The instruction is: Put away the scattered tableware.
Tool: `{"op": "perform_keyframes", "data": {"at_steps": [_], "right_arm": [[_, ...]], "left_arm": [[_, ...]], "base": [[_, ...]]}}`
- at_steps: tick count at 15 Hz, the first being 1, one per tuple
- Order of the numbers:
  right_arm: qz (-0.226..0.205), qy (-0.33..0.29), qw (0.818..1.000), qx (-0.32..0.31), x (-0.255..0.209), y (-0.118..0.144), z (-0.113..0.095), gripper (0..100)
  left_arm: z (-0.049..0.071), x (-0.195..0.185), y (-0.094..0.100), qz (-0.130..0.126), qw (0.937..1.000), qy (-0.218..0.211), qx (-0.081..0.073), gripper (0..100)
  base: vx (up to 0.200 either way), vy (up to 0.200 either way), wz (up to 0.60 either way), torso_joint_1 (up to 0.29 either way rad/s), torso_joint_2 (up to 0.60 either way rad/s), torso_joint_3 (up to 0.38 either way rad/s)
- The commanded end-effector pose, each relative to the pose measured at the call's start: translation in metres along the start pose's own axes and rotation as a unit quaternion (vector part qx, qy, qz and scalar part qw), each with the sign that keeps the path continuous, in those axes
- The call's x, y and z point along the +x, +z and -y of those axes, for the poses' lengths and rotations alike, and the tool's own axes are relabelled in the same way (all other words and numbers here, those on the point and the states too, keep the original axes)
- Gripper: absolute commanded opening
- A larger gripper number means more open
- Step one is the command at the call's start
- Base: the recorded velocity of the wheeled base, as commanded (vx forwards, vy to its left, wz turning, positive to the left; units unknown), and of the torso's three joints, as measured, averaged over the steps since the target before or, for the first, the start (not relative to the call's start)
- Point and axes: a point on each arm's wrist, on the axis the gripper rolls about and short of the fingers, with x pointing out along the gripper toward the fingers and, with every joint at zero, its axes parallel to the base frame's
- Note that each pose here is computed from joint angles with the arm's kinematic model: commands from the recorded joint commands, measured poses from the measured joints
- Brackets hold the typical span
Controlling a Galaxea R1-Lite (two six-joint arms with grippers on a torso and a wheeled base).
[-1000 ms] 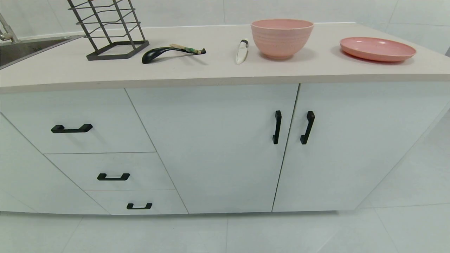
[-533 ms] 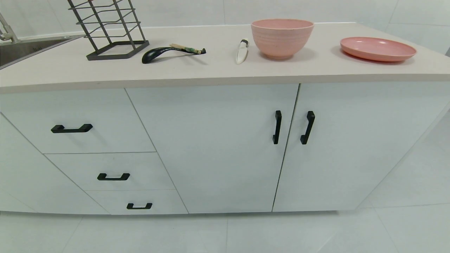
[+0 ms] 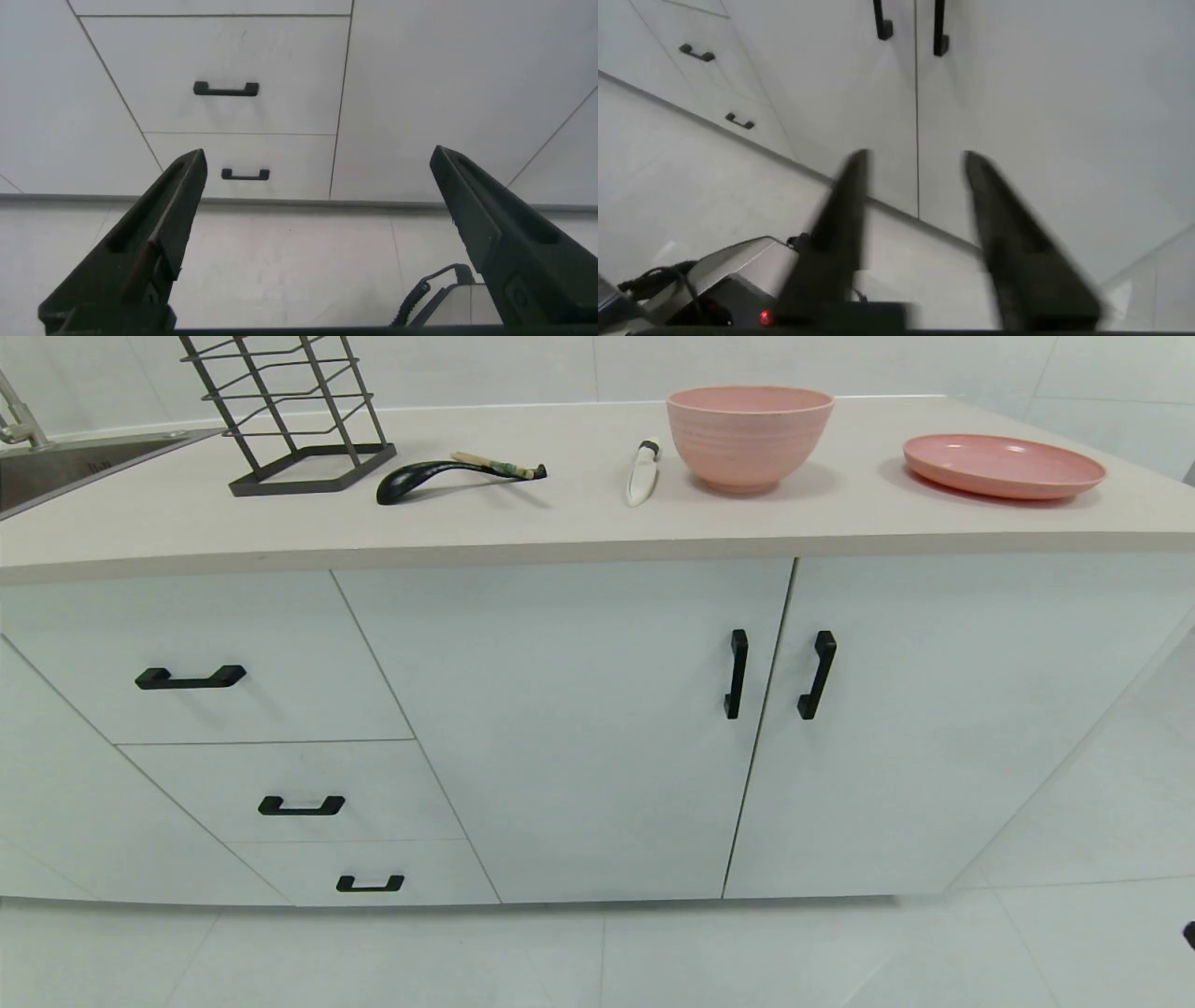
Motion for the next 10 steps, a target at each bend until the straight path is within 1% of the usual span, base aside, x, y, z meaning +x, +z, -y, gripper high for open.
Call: {"op": "perform_keyframes", "data": {"at_steps": [1,3,4,6,7,8,9,10], "right_arm": [[-0.035,0.03,0.999,0.01,0.048,-0.003,0.014,100],[-0.027,0.042,0.999,-0.003,0.075,-0.007,0.023,100],[-0.023,0.058,0.998,-0.013,0.086,-0.014,0.025,100],[-0.004,0.085,0.996,-0.034,0.098,-0.018,0.028,100],[0.009,0.096,0.994,-0.044,0.107,-0.017,0.03,100],[0.017,0.111,0.992,-0.048,0.113,-0.015,0.032,100],[0.021,0.116,0.992,-0.051,0.115,-0.014,0.032,100],[0.032,0.128,0.989,-0.062,0.119,-0.011,0.033,100]], "left_arm": [[0.0,0.0,0.0,0.0,1.0,0.001,0.0,100],[0.0,0.0,0.0,0.0,1.0,0.001,-0.002,100],[0.0,0.0,0.0,0.001,1.0,0.001,0.0,100],[0.0,0.0,0.0,0.001,1.0,0.001,0.0,100],[0.0,0.0,0.0,0.001,1.0,-0.007,0.002,100],[0.002,0.0,0.007,0.033,0.9988,-0.032,0.015,100],[0.002,-0.001,0.013,0.063,0.997,-0.041,0.019,100],[0.003,-0.004,0.028,0.138,0.9882,-0.061,0.026,100]], "base": [[0.0,0.0,0.0,0.0,0.0,0.0],[0.0,0.0,0.0,0.0,0.0,0.0],[0.0,0.0,0.0,0.0,0.0,0.0],[0.0,0.0,0.0,0.0,0.0,0.0],[0.0,0.0,0.0,0.0,0.0,0.0],[0.0,0.0,0.0,0.0,0.0,0.0],[0.0,0.0,0.0,0.0,0.0,0.0],[0.0,0.0,0.0,0.0,0.0,0.0]]}}
